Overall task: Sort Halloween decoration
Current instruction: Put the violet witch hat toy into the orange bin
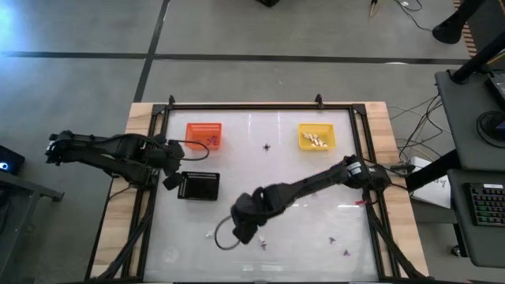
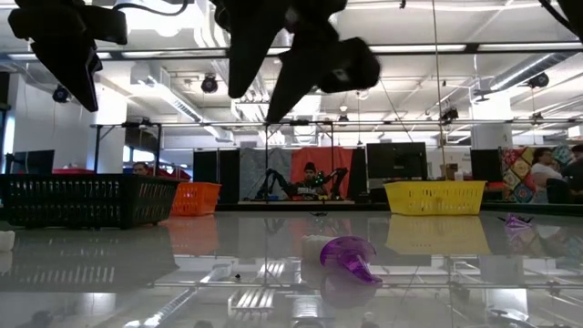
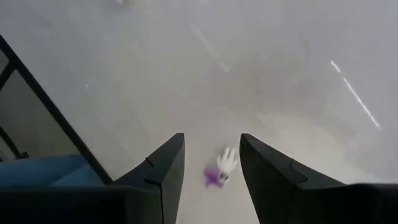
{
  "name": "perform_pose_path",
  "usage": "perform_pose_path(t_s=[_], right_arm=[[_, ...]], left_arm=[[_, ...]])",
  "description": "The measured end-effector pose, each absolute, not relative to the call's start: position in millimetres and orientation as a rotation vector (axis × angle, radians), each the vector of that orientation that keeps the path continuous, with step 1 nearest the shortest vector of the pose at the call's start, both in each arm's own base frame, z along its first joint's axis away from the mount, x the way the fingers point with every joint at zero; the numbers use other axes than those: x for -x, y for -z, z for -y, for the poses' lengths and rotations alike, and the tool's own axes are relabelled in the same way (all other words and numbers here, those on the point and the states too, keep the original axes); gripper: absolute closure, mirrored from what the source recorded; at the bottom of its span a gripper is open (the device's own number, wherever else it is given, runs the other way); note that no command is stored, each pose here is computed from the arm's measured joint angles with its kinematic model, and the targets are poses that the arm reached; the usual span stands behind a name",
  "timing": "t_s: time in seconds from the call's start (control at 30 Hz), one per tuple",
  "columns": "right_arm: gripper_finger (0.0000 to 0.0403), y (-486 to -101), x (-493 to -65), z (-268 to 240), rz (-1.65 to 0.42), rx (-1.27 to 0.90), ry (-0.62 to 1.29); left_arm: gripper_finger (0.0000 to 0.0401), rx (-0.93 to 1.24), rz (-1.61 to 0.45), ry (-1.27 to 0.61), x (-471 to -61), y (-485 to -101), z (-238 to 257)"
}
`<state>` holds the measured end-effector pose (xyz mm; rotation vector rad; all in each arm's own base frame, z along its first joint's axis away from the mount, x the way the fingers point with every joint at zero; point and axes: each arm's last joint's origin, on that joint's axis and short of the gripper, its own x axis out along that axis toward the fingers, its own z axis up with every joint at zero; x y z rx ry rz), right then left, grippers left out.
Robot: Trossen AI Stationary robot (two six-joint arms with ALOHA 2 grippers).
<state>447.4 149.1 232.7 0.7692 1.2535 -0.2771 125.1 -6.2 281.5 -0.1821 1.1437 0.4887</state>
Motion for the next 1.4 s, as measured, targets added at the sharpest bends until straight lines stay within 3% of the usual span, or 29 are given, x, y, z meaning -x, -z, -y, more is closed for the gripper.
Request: perform_pose_path(t_s=[0.47, 0.93, 1.4], right_arm=[[0.0259, -207, -420, -199, -1.307, -0.898, 0.453], [0.0259, -164, -410, -220, -1.257, -0.929, 0.398], [0.0259, -155, -402, -227, -1.237, -0.892, 0.439]], left_arm=[[0.0324, 0.184, -1.137, -0.487, -127, -281, 7], [0.0324, 0.194, -1.152, -0.475, -132, -279, 8], [0.0324, 0.238, -1.119, -0.478, -136, -279, 8]])
